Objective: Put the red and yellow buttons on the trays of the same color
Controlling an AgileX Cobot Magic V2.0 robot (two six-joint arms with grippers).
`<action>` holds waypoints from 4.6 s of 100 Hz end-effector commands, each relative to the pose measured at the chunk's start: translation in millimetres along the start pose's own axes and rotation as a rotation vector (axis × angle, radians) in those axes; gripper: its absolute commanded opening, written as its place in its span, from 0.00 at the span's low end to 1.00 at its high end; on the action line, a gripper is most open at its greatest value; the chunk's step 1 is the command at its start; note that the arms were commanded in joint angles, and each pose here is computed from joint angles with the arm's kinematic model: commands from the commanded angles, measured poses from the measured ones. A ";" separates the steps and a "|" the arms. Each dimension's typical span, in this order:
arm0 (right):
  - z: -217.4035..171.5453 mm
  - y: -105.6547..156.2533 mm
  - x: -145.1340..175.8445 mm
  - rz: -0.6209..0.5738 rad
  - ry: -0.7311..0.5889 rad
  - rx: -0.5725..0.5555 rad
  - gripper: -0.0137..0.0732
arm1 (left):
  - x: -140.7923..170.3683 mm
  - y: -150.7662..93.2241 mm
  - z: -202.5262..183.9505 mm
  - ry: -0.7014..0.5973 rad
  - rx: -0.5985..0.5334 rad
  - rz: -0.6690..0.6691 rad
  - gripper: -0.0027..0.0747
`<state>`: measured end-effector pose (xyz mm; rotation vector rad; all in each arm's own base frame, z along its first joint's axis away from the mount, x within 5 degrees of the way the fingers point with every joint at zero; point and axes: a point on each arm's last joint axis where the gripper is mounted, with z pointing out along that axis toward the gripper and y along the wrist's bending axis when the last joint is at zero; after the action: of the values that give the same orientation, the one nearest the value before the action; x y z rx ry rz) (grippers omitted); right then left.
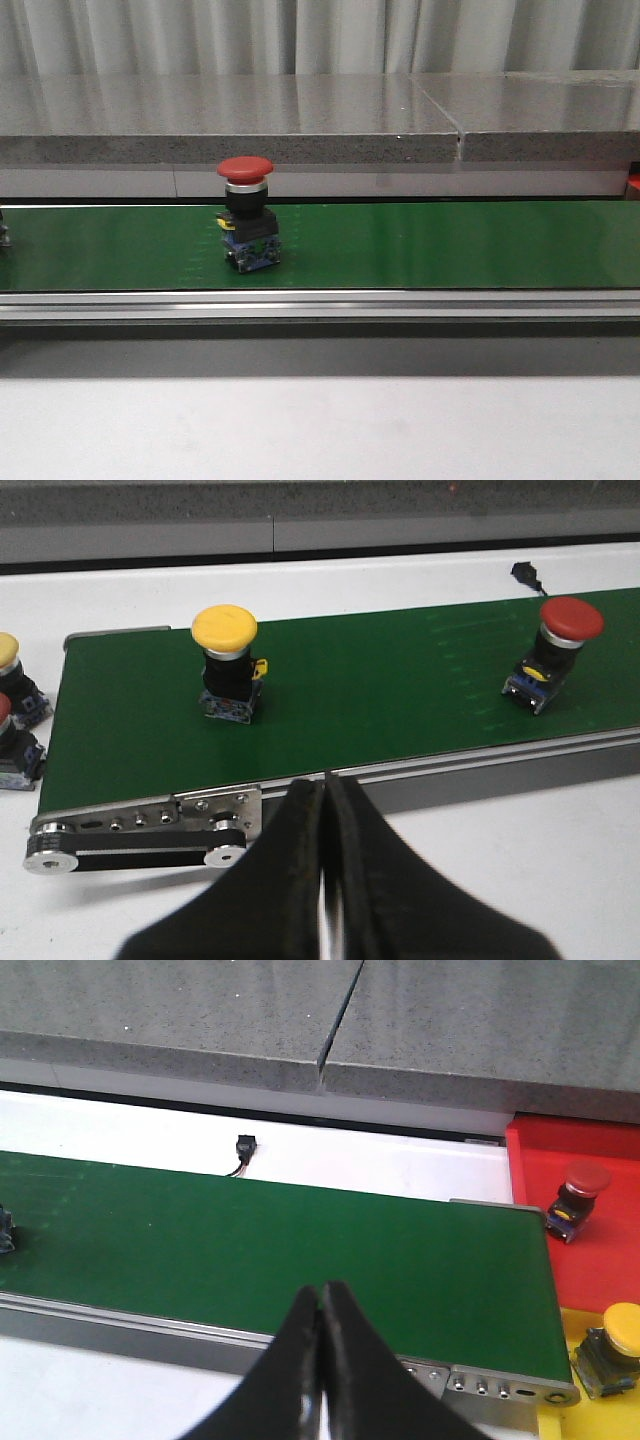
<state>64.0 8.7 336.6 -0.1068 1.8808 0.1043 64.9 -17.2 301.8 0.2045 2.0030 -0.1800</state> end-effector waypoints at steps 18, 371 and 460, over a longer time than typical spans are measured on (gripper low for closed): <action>-2.6 0.2 -13.4 -0.008 -0.097 0.000 0.12 | -12.2 -1.2 -10.8 -0.127 0.009 -0.011 0.01; 230.1 -137.0 -109.0 0.352 0.591 0.345 0.36 | -12.2 -1.2 -10.8 -0.127 0.009 -0.011 0.01; 294.7 -216.1 -27.7 0.494 0.676 0.467 0.36 | -12.2 -1.2 -10.8 -0.127 0.009 -0.011 0.01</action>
<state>377.1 -163.6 244.0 0.7441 2.6233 -0.0215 57.9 -15.9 303.9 0.2023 1.9646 -0.1815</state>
